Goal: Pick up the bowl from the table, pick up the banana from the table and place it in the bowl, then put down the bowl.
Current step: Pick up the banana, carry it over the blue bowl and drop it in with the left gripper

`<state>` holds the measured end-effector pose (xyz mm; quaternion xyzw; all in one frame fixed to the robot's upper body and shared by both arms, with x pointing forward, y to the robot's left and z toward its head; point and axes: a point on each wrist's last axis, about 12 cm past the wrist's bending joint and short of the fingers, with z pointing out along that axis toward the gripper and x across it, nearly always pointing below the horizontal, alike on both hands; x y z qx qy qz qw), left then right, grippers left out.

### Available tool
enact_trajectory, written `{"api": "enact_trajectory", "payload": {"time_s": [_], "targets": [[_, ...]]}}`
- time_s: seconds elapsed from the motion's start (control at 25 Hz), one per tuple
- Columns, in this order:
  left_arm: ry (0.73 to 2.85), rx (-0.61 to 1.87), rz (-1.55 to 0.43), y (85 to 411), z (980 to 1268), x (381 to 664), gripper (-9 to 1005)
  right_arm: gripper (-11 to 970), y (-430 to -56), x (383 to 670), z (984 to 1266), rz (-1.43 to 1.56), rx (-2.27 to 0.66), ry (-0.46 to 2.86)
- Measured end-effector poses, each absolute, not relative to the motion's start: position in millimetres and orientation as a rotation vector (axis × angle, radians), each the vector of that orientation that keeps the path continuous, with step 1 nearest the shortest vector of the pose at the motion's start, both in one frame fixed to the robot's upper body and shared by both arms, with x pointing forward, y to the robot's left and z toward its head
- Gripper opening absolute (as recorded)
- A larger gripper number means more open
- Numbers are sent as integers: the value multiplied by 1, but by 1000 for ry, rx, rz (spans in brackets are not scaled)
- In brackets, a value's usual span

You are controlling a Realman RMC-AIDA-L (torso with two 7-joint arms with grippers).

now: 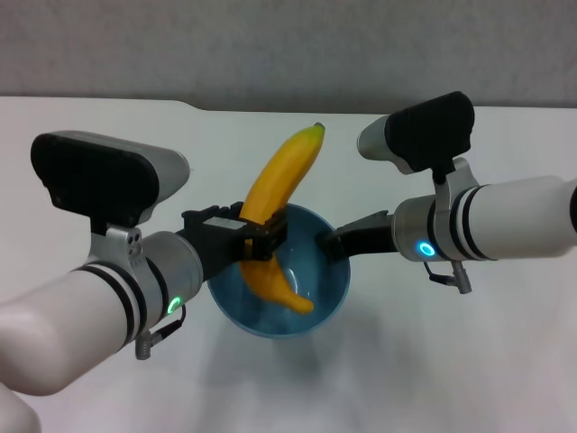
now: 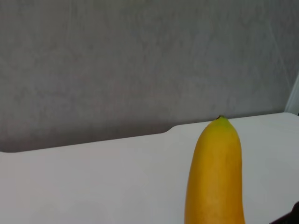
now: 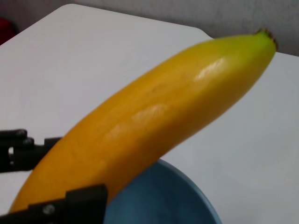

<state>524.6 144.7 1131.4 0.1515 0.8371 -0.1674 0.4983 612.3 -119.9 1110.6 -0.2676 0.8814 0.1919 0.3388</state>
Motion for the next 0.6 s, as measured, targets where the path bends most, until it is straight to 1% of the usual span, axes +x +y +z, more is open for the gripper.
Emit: {"api": "enact_trajectory", "payload": {"time_s": [0.6], "targets": [[2028, 386, -387, 145, 1124, 528, 546, 36, -117, 613, 1112, 499, -714, 2288]]}}
